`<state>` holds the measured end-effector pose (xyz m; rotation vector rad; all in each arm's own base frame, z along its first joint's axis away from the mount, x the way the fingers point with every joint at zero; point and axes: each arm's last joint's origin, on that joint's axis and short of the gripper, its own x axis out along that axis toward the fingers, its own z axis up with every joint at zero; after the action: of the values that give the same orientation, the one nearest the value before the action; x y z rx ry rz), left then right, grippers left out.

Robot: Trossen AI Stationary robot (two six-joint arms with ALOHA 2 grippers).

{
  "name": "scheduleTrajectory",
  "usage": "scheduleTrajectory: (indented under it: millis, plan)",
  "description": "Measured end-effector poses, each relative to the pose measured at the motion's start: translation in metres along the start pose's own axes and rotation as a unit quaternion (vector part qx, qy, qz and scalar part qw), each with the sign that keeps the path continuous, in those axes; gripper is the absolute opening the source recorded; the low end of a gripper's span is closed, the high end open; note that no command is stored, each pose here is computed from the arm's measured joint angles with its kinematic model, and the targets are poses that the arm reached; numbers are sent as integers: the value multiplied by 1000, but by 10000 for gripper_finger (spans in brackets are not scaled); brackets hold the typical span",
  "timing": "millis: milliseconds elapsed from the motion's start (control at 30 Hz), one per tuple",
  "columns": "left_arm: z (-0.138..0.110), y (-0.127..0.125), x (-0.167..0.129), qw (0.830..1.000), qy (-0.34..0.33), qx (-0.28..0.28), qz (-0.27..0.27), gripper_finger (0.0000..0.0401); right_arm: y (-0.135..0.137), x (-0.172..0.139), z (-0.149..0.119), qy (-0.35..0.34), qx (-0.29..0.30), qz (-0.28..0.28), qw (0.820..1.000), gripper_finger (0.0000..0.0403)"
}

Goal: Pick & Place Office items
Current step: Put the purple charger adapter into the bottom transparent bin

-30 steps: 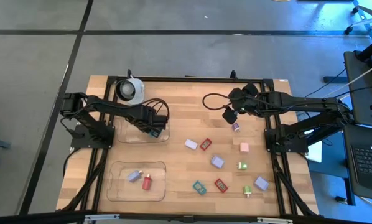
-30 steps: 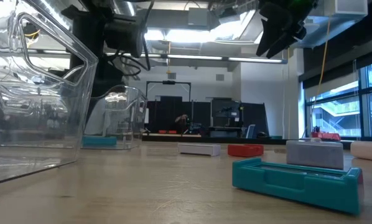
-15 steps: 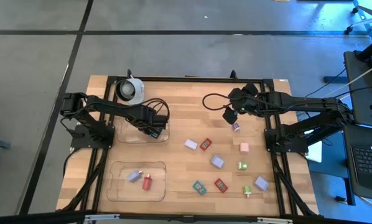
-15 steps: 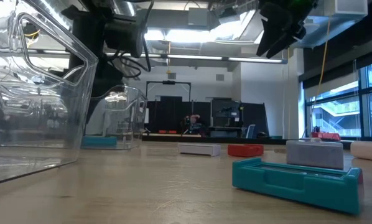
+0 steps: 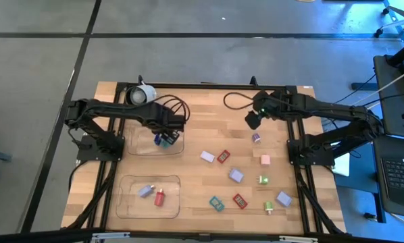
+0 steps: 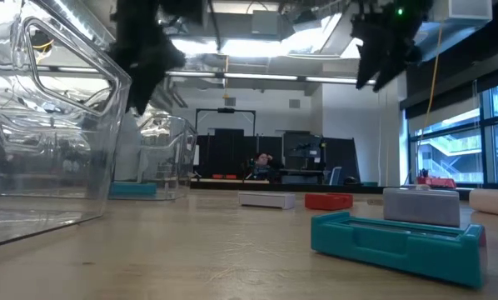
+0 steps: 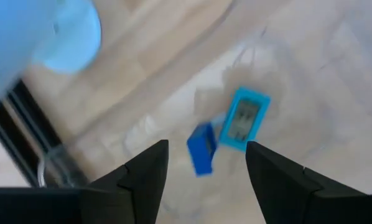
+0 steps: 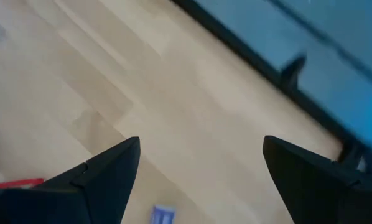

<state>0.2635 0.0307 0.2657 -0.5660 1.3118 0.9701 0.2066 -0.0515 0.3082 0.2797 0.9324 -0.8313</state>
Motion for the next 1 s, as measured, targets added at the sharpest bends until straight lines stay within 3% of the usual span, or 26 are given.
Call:
scheduleTrajectory:
  millis: [233,400,500,700,1000]
  plan:
    - [17,-1,-33,996,-92,-13,-13,212,-17,39,-26,125,93,26,987,343]
    - [24,-1,-49,991,-129,-22,-20,212,-19,65,-56,182,148,0,972,343]
    - [27,0,-57,989,-147,-29,-23,212,-18,77,-70,194,158,1,968,343]
    - [32,1,-70,983,-179,-28,-27,212,-11,101,-89,186,163,76,966,343]
    - [36,0,-75,979,-198,-35,-40,212,-13,116,-113,194,171,67,964,343]
